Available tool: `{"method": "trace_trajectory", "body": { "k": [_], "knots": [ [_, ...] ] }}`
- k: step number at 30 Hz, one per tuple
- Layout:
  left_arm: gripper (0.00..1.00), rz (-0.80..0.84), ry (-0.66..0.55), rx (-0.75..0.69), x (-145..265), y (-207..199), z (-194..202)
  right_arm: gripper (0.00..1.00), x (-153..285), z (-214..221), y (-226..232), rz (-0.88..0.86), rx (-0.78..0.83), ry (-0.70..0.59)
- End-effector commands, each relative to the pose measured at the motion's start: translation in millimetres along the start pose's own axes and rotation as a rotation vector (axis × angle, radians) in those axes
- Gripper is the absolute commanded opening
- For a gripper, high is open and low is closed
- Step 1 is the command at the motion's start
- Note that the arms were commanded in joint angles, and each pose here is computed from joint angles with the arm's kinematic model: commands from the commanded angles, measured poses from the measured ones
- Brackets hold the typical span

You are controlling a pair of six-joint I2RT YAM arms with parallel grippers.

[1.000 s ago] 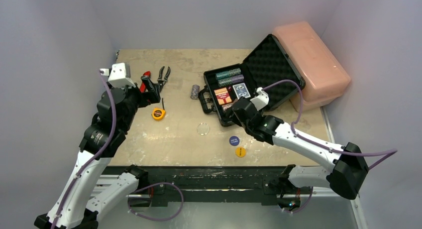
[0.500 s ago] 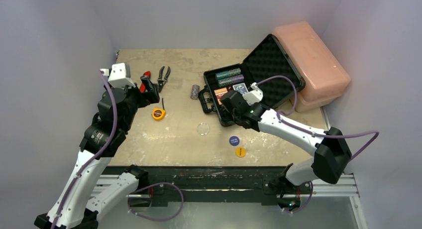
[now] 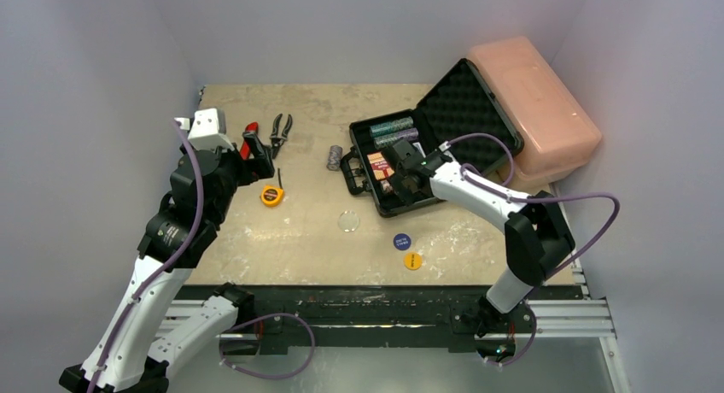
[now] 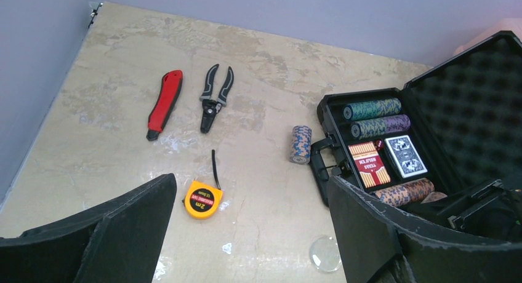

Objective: Pack up texas hold em set

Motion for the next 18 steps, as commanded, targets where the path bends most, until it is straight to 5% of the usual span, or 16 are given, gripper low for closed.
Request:
{"method": "trace_trajectory", "body": {
  "k": [1, 18],
  "knots": [
    [0.92, 0.009, -0.025, 0.011, 2, -1, -6, 0.00, 9, 1, 16, 0.014, -0.087, 0.049],
    [0.91, 0.030, -0.016, 0.012, 2, -3, -5, 0.00, -6, 17, 16, -0.004, -0.133, 0.125]
  ]
}}
Point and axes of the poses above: each gripper's point midway between its finger pads, its own x axis back along the fingers, its own y axis along the line the jaws close on, z = x × y, the point moved 8 cm from there along x, back along the fingers, and after that the axes turned 10 degrees about -x, right-handed, at the moved point
